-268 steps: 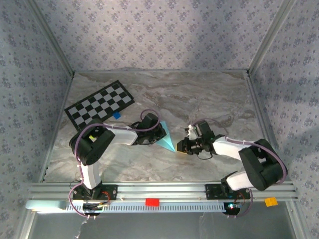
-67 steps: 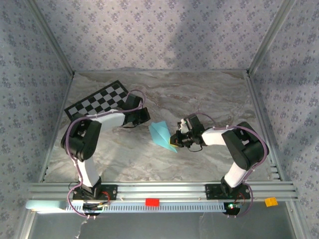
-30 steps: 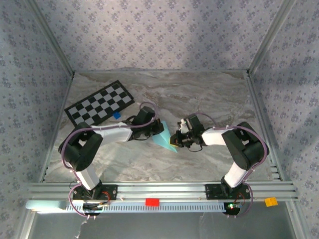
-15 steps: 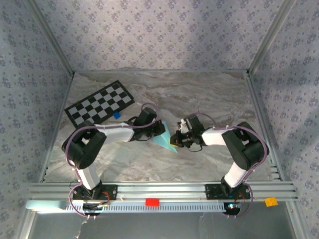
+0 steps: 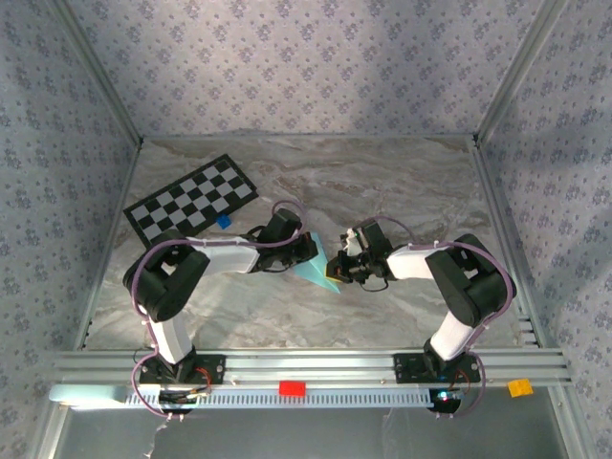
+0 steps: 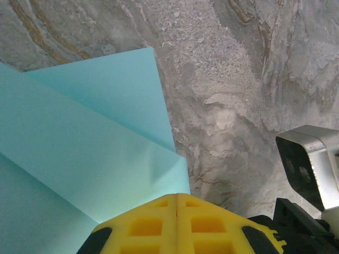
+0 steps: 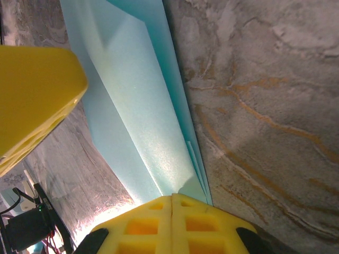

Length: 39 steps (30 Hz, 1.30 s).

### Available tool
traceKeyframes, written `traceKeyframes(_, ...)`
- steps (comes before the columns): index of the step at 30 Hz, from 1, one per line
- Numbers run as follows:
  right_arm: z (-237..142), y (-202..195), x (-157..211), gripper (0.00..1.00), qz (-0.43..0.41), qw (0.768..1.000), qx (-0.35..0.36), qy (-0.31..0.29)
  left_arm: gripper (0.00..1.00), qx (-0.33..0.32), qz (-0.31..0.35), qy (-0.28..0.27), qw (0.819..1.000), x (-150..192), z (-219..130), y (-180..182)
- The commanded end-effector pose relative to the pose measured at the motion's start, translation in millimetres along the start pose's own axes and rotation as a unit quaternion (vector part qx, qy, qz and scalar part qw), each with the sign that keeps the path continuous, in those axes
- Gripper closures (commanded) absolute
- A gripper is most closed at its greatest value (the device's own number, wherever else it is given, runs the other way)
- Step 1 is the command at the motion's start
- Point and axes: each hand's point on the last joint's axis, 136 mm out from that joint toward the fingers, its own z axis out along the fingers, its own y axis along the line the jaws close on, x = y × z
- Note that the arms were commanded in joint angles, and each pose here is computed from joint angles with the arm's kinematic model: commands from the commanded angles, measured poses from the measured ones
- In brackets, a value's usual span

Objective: Fold a paper plane with a square sheet of paper (pick it up from the middle)
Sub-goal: Fourth fold the wing at the center of the table.

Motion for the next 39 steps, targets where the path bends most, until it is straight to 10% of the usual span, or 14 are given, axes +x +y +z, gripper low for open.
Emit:
traceKeyframes(1,3,-66,44,1.00,0.067,0.989,0.120,0.054,0.97,0.017,0.008,0.004,1.000,5,-2,-7)
traceKeyframes(39,5,-68,47,1.00,0.069,0.989,0.118,0.059,0.96,-0.045,0.013,0.015,0.999,-29,15,72)
